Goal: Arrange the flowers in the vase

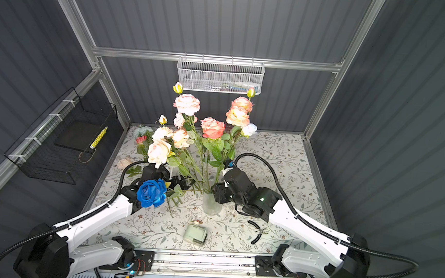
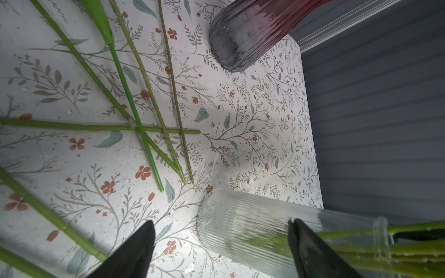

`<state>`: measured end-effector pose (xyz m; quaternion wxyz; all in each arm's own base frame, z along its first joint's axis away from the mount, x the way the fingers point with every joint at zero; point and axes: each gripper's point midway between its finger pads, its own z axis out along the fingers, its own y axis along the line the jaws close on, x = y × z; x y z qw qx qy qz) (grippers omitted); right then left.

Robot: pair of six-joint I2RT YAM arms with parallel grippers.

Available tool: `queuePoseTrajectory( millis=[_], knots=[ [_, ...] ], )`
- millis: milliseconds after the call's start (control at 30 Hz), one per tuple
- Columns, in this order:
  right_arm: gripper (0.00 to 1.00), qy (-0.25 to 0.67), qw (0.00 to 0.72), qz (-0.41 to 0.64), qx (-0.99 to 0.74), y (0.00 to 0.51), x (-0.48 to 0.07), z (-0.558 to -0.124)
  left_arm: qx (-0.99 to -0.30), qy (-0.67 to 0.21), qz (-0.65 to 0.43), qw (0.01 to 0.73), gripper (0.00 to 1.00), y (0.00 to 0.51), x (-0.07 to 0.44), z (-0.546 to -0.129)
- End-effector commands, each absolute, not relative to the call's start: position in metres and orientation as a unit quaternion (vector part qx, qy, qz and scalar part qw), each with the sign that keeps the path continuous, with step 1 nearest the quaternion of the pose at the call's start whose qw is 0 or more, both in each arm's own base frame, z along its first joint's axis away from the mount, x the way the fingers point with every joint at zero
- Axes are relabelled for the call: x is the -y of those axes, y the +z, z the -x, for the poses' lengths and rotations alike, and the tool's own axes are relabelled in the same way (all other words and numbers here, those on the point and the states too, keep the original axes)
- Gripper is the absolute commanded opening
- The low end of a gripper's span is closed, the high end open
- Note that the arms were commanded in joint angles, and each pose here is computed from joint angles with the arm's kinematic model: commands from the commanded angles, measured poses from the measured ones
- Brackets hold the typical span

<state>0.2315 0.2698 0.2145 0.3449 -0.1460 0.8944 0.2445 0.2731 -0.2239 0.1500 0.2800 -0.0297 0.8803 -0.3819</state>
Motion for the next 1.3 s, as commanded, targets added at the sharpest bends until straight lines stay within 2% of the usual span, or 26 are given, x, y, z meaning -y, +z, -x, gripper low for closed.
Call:
queuePoseTrajectory(
  millis=[0,200,733,967,1267],
  knots=[
    [0.54,0.213,0.345,0.145,-0.902,0.212,-0.268,-0.24,-0.868,-0.394,0.009,0.302,0.88,0.167,0.236,-0.281],
    [0.46,0.174,0.33,0.15,-0.916,0.201,-0.264,-0.245,-0.867,-0.403,-0.001,0.293,0.89,0.163,0.247,-0.28],
    [0.0,0.131,0.346,0.122,-0.921,0.185,-0.239,-0.253,-0.868,-0.411,-0.014,0.278,0.89,0.154,0.266,-0.277],
    [0.0,0.128,0.362,0.102,-0.918,0.193,-0.219,-0.265,-0.869,-0.408,-0.013,0.278,0.89,0.154,0.266,-0.278],
    [0.0,0.1,0.386,0.03,-0.917,0.195,-0.156,-0.296,-0.874,-0.387,-0.022,0.292,0.9,0.159,0.258,-0.278]
  ],
)
